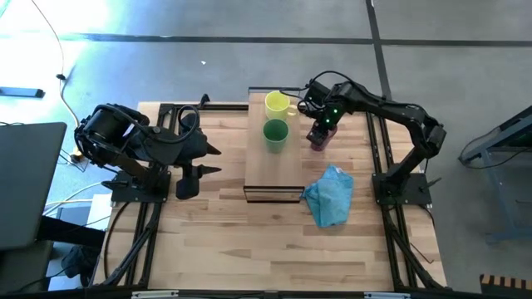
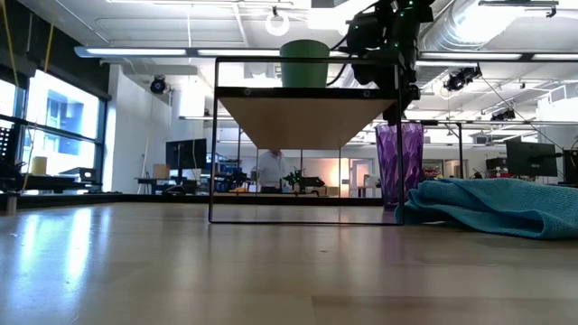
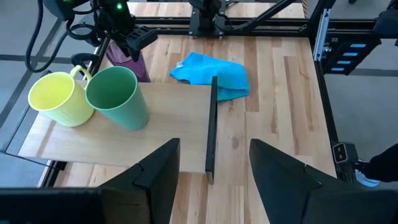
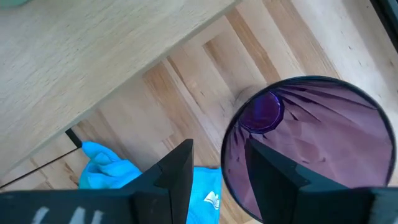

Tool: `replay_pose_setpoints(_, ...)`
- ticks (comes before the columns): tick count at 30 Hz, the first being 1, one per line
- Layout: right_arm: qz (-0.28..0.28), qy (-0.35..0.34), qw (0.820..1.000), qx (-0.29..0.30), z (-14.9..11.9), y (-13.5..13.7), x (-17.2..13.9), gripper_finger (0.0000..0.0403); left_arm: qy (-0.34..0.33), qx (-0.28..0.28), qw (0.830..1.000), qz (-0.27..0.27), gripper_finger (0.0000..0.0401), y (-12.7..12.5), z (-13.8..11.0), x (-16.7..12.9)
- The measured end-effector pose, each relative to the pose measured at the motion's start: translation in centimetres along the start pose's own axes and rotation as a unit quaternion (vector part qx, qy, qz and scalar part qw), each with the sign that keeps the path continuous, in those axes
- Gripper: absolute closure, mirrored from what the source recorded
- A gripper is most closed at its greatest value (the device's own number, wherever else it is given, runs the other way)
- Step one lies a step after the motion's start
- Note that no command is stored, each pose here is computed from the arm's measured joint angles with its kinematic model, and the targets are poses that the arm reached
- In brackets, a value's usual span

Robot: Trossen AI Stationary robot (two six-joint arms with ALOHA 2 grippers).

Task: Stack small to large cups/mugs on shelf
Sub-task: Put the purple glass on the shelf

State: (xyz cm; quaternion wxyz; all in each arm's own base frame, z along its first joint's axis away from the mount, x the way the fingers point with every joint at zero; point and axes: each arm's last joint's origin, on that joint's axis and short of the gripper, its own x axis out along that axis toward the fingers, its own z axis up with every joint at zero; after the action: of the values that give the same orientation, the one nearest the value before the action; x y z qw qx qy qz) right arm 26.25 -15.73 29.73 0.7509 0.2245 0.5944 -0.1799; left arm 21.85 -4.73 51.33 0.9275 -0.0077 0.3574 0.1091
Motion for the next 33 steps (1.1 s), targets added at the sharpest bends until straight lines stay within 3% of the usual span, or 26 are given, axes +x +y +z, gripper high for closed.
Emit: replay_pose_setpoints(33,-0.019,0.033,0.999,0.016,-0.67,0.12,0.00,0.0265,0.000,0.013,1.000,0.000,0.0217,0.00,0.00,-0.01)
